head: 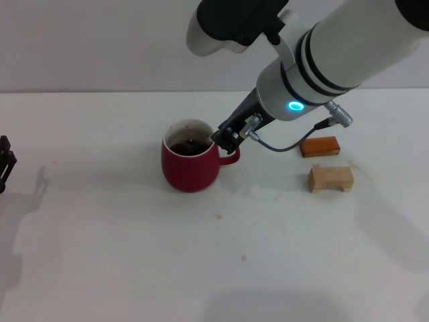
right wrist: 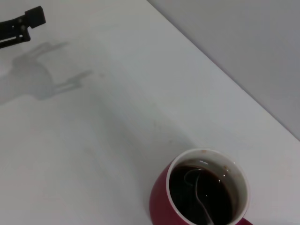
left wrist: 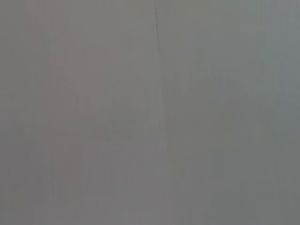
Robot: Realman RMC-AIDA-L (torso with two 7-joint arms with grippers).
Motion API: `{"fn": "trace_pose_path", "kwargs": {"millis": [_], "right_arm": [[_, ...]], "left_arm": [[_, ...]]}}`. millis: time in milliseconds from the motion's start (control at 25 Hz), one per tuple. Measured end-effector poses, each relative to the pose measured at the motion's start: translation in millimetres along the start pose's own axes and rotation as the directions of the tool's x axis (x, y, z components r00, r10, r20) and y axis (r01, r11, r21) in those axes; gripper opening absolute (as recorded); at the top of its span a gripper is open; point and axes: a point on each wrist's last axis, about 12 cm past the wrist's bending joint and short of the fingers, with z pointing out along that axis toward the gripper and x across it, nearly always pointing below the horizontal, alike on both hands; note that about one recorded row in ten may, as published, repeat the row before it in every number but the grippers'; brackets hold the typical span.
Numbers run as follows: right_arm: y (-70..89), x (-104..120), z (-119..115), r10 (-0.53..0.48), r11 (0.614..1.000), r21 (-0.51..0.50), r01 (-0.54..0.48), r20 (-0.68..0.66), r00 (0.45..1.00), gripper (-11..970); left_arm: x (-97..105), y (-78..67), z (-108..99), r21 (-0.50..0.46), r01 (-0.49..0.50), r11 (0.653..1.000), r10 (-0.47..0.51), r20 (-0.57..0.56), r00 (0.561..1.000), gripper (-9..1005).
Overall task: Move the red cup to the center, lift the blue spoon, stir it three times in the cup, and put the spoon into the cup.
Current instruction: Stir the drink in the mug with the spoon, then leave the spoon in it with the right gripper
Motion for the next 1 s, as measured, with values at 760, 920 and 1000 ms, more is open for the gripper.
{"fn": "trace_pose_path", "kwargs": {"millis": [760, 920, 1000], "right_arm": [[-3.3, 0, 13, 0.01, 1.0, -0.02, -0.01, -0.004, 1.0, 126], [-4.9, -1, 15, 0.013, 1.0, -0.015, -0.013, 0.001, 1.0, 126], [-6.1, -2, 16, 0.016, 1.0, -0.011, -0.016, 0.011, 1.0, 126]], "left_arm": [[-1, -1.3, 3, 0.005, -0.002, 1.0, 0.002, 0.005, 1.0, 854], [-2, -1.8, 4, 0.007, -0.005, 1.0, 0.005, 0.008, 1.0, 854], [-2, -2.0, 5, 0.008, -0.006, 1.0, 0.006, 0.009, 1.0, 854]]}}
